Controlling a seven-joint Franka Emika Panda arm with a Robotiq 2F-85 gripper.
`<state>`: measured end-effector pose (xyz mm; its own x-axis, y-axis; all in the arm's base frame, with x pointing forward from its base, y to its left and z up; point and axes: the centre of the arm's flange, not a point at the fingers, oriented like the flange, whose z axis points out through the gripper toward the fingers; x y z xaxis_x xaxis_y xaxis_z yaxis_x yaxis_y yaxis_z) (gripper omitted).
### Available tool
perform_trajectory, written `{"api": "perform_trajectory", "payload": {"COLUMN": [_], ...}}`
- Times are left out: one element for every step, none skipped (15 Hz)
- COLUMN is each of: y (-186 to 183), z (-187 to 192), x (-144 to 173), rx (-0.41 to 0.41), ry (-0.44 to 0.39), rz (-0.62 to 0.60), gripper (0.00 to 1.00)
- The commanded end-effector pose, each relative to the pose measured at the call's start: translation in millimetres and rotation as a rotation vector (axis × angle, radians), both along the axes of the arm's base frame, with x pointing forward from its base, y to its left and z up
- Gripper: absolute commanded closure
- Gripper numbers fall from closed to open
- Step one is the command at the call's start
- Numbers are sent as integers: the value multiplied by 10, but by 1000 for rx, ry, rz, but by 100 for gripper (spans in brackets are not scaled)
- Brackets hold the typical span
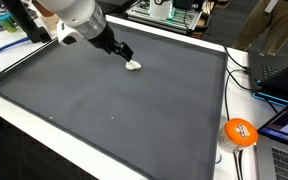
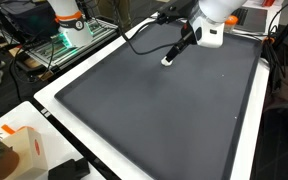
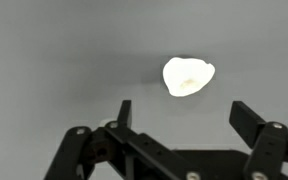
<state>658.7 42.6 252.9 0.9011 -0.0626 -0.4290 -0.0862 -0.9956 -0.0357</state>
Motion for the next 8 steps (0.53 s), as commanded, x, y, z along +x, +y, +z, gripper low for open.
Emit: {"api": "perform_trajectory", "payload": {"y": [-22, -24, -21, -24, -27, -23, -12, -6], "z": [161, 192, 215, 225, 217, 211, 195, 178], "x": [-466, -548, -642, -702, -766, -827, -903, -971], "rx": [-35, -31, -17, -6, 12, 19, 27, 32], "ry": [-15, -31, -68, -101, -128, -150, -174, -194], "rz": [-3, -16, -42, -69, -89, -111, -132, -144], "gripper": [0, 0, 0, 0, 0, 0, 0, 0]}}
